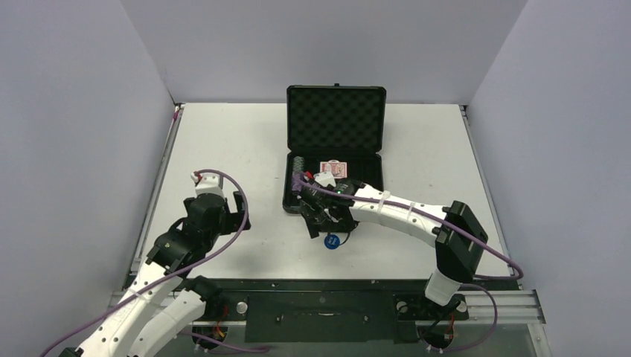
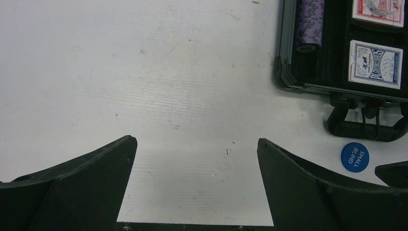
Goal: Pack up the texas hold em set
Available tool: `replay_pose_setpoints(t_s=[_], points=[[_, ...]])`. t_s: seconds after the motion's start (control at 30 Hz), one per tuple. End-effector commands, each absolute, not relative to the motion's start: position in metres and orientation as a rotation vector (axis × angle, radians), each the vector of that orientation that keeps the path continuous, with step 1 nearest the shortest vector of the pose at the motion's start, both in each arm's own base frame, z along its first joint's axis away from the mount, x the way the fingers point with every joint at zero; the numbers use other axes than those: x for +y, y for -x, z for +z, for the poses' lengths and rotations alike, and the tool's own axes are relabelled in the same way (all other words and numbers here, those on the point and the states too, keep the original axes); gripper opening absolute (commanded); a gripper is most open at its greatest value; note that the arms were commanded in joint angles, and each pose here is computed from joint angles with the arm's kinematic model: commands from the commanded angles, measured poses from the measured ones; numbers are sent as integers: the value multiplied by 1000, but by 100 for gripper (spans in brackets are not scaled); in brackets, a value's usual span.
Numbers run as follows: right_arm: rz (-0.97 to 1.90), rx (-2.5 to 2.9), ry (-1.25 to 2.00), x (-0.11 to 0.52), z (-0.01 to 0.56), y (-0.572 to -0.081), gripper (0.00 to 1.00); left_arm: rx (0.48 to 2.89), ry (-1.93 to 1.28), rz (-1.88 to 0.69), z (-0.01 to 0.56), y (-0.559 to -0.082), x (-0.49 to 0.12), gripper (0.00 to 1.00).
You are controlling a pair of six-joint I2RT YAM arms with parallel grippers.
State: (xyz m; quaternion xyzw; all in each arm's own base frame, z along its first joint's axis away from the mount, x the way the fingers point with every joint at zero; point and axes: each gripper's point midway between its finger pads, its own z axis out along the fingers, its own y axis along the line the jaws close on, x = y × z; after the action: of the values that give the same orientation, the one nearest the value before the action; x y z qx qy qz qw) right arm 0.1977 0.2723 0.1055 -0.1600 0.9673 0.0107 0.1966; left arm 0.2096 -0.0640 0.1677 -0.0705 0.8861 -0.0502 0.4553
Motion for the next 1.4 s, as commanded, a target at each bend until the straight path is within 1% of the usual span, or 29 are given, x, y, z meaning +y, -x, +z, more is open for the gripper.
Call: replay_pose_setpoints(t_s=[0.0,0.17,0.4,0.7,0.83,1.07,1.37], points=[[49,2683,630,279,94,-199,87,2137,202,-131,186,-218,-62,96],[43,2698,614,283,80,-202,85,2126,224,-124,186,-219,-57,96],[38,2748,450,282,55,-207,73,2145,212,-132,183,-222,-60,96],[6,2770,324,266,33,-206,71,2139,204,-148,183,-220,-61,96],[67,2764,317,276,29,-207,68,2141,204,-146,182,-220,-62,96],[44,2784,338,280,17,-203,64,2149,192,-153,181,-221,-64,96],[11,2817,387,274,6,-192,54,2152,201,-140,181,-222,-62,96]])
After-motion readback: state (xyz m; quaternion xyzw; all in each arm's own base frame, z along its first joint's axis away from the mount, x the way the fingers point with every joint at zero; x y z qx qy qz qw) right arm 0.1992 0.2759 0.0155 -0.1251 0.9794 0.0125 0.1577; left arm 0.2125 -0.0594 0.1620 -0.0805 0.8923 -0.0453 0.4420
